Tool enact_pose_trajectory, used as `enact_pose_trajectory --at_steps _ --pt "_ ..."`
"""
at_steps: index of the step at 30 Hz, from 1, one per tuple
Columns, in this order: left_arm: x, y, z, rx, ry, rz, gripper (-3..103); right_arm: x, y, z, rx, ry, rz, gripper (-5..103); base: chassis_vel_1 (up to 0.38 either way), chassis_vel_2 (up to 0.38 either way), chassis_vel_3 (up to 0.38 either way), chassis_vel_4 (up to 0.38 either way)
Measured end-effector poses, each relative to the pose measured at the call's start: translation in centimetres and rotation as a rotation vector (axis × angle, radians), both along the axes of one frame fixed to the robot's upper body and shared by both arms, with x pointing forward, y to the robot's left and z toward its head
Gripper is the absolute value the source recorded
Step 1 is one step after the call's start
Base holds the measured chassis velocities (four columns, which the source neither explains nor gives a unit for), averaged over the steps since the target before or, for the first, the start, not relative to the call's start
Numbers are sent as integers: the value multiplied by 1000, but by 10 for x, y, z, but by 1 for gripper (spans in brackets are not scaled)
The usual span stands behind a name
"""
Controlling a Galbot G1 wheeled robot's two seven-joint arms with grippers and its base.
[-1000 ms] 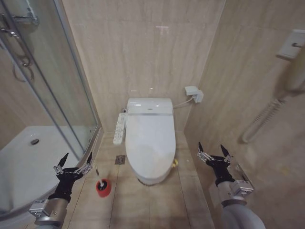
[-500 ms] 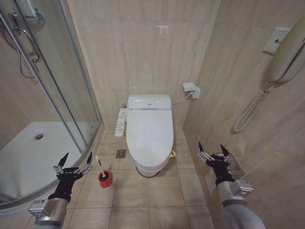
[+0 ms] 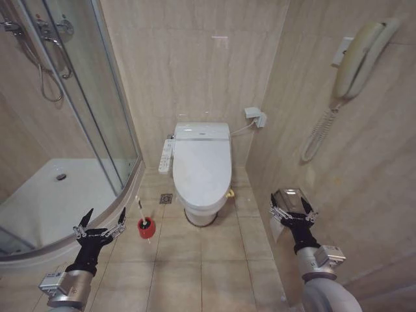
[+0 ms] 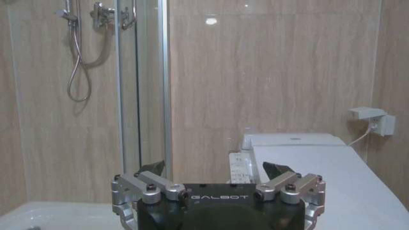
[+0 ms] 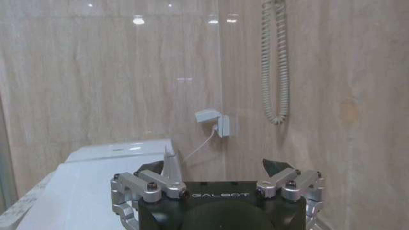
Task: Open the toilet lid, clean the toilet bowl with a toilet brush, close the toilet lid, and flush.
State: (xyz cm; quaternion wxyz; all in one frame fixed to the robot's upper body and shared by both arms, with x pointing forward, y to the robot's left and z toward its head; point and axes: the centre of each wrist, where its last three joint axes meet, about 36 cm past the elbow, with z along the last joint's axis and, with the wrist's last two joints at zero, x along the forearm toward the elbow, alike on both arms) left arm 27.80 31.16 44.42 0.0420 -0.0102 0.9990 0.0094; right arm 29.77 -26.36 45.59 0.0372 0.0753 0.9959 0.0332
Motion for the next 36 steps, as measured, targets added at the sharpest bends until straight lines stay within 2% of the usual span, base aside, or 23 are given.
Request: enact_pose_trajectory --at_steps 36 --pt "0 0 0 0 -1 0 100 0 0 0 0 -1 0 100 -2 12 1 -9"
